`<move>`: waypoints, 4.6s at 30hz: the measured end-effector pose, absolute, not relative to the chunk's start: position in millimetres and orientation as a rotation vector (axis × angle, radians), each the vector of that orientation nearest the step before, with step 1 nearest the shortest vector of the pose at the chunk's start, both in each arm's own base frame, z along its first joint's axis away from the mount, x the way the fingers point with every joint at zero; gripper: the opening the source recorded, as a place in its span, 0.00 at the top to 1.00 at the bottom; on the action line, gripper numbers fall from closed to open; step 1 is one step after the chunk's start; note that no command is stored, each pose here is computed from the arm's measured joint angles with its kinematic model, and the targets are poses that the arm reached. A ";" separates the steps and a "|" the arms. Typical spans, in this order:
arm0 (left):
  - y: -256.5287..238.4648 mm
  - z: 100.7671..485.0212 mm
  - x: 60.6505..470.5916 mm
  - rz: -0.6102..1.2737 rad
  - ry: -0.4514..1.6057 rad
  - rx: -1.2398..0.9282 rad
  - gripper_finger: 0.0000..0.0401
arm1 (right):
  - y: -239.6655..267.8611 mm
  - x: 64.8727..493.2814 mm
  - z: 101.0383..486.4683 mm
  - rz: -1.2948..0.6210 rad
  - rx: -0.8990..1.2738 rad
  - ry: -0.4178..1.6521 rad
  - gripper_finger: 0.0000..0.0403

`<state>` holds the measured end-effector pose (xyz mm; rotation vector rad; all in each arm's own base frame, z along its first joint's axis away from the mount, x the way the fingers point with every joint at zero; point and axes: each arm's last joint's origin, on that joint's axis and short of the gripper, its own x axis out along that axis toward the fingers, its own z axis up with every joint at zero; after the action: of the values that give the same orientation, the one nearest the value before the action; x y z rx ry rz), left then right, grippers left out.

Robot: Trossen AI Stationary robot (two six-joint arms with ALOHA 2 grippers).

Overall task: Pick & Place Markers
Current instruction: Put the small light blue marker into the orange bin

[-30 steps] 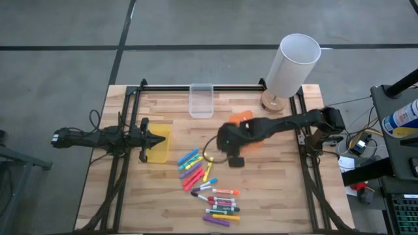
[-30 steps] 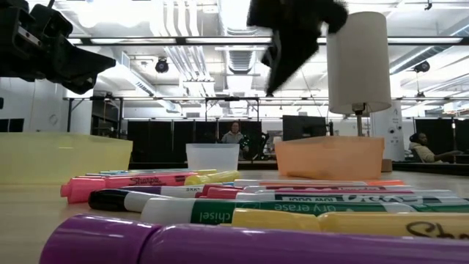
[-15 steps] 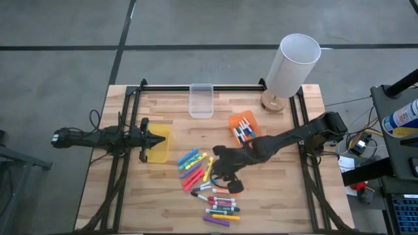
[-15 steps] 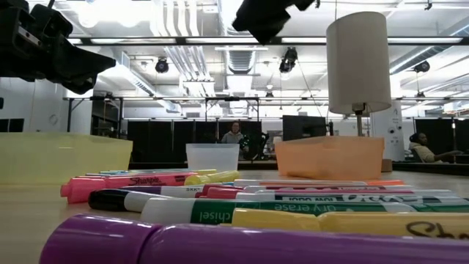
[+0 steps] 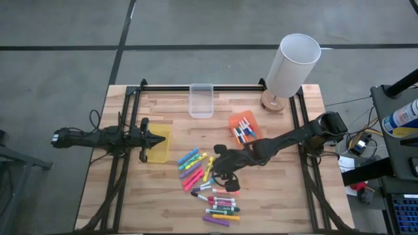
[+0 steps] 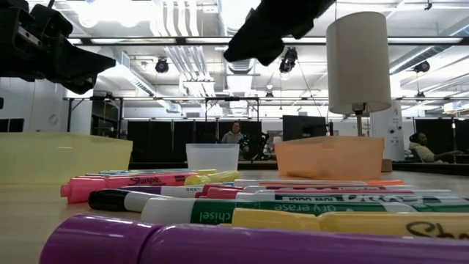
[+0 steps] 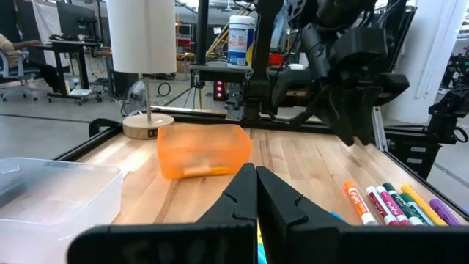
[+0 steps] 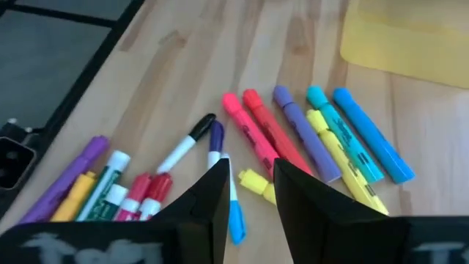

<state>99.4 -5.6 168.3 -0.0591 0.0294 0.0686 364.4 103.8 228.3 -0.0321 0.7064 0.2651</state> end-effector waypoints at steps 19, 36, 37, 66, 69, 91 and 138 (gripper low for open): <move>-5.6 168.2 99.4 0.069 0.030 -0.059 1.00 | 97.4 343.7 202.6 0.146 0.037 0.733 0.68; -5.6 167.9 99.6 0.069 0.034 -0.058 1.00 | 95.1 233.1 276.4 0.329 0.099 0.422 0.98; -5.6 168.0 99.6 0.069 0.034 -0.058 1.00 | 95.7 226.8 273.6 0.320 0.090 0.417 0.98; -4.4 241.4 100.1 0.015 -0.397 -0.519 0.96 | 81.3 188.4 280.9 0.182 -0.039 -0.006 0.98; -6.2 260.9 112.7 0.008 -0.353 -0.539 0.85 | 80.7 190.9 278.5 0.150 -0.041 0.006 0.98; -50.0 254.0 302.7 0.118 0.560 -0.455 0.58 | 69.0 177.8 241.8 0.236 -0.034 0.003 0.98; -145.0 149.8 394.0 0.223 1.029 -0.181 0.64 | 61.6 167.0 213.1 0.180 0.102 0.069 0.98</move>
<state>394.0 -145.0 149.8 -0.1810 1.0291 0.2235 167.0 61.6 213.1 0.1024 0.0691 0.1804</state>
